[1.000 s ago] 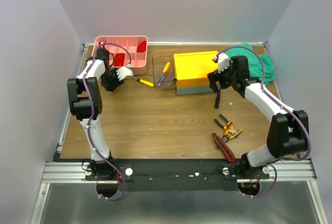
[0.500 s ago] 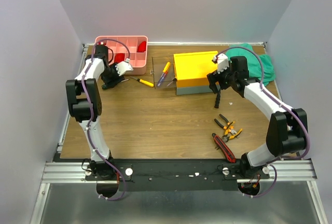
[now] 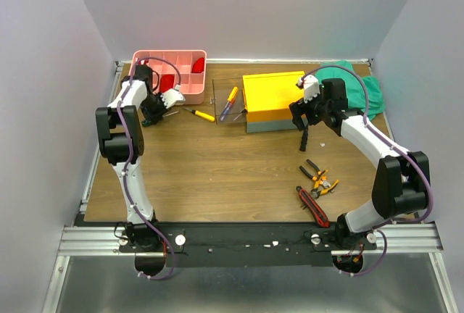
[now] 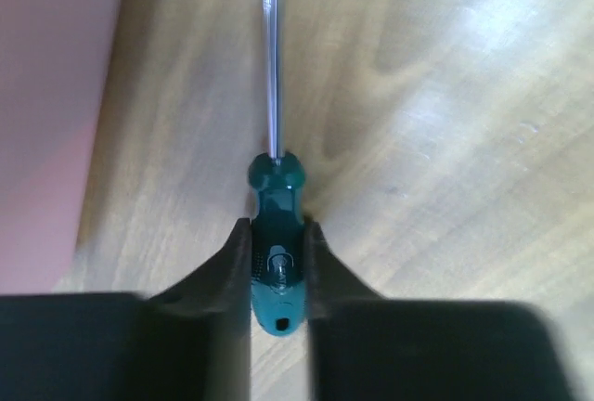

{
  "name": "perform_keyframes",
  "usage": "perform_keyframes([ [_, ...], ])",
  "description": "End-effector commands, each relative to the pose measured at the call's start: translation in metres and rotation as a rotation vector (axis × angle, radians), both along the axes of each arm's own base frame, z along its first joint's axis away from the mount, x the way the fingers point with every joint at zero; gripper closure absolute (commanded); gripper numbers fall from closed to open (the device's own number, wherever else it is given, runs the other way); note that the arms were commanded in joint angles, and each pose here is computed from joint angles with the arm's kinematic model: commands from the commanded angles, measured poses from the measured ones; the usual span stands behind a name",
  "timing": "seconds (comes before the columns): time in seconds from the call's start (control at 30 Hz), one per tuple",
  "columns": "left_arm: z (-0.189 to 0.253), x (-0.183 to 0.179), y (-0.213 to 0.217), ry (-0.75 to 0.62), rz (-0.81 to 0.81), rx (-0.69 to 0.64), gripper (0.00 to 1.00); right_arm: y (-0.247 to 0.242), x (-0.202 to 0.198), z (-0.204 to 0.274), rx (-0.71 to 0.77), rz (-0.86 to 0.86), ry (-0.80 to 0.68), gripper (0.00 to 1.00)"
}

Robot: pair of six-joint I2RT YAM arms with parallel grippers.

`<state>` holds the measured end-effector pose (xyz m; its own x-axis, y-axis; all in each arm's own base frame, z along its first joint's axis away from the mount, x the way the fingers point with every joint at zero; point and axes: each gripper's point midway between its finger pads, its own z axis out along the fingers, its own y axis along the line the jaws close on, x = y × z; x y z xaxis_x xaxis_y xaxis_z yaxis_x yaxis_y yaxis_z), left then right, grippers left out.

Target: Sort the tools into containers

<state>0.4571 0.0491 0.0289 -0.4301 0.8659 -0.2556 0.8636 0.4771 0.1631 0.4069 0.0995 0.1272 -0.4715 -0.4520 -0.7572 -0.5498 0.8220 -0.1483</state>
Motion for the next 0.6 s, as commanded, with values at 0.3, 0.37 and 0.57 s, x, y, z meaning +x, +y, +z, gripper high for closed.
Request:
perform_keyframes([
  [0.3, 0.203, -0.004, -0.178, -0.094, -0.088, -0.701, 1.0, 0.0, -0.004, -0.007, -0.009, 0.021, 0.006, 0.04],
  [0.37, 0.226, 0.016, -0.209, -0.171, -0.082, -0.795, 1.0, 0.001, -0.002, -0.008, -0.008, 0.024, 0.009, 0.04],
  [0.57, 0.236, 0.041, -0.258, -0.156, 0.132, -0.974, 1.0, 0.001, 0.001, -0.002, -0.015, 0.025, -0.005, 0.04],
])
